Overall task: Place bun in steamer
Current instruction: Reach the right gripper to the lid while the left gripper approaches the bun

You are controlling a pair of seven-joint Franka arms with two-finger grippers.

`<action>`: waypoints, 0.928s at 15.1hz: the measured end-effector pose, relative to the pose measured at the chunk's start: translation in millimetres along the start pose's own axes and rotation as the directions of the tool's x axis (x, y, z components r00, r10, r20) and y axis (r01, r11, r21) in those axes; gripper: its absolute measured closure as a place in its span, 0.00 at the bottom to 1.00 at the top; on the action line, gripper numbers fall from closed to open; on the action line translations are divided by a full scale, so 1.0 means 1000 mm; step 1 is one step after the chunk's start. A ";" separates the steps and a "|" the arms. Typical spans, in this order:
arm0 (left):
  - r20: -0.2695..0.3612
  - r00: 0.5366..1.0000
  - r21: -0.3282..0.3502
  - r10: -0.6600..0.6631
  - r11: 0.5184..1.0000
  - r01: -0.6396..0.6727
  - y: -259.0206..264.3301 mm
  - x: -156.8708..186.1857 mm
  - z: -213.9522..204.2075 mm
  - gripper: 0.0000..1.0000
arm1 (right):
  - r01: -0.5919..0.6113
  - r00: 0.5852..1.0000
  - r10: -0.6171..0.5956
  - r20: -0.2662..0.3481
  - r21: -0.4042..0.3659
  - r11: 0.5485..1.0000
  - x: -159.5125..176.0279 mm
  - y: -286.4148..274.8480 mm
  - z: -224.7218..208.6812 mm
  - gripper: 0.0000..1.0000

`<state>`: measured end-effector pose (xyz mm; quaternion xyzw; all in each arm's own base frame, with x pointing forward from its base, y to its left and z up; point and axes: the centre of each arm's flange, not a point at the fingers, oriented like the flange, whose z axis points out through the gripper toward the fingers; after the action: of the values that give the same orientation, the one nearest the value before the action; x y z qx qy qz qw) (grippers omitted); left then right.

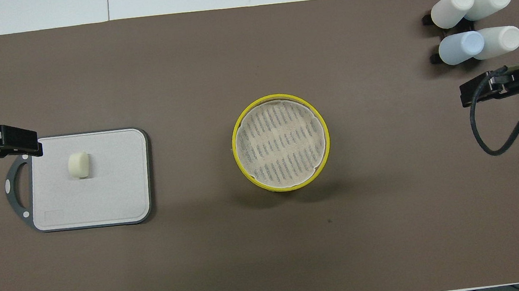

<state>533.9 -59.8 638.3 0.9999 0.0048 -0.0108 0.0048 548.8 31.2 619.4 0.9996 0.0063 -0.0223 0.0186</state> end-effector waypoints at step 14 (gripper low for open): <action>-0.031 0.999 -0.001 0.033 0.999 -0.033 -0.041 -0.001 0.098 0.00 | -0.109 0.994 0.109 -0.005 -0.022 0.994 0.033 -0.332 0.083 0.00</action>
<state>530.1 -19.5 540.0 0.9999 -0.0116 0.0047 0.0057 573.4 360.1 523.2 0.9982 -0.0480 -0.0194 0.0308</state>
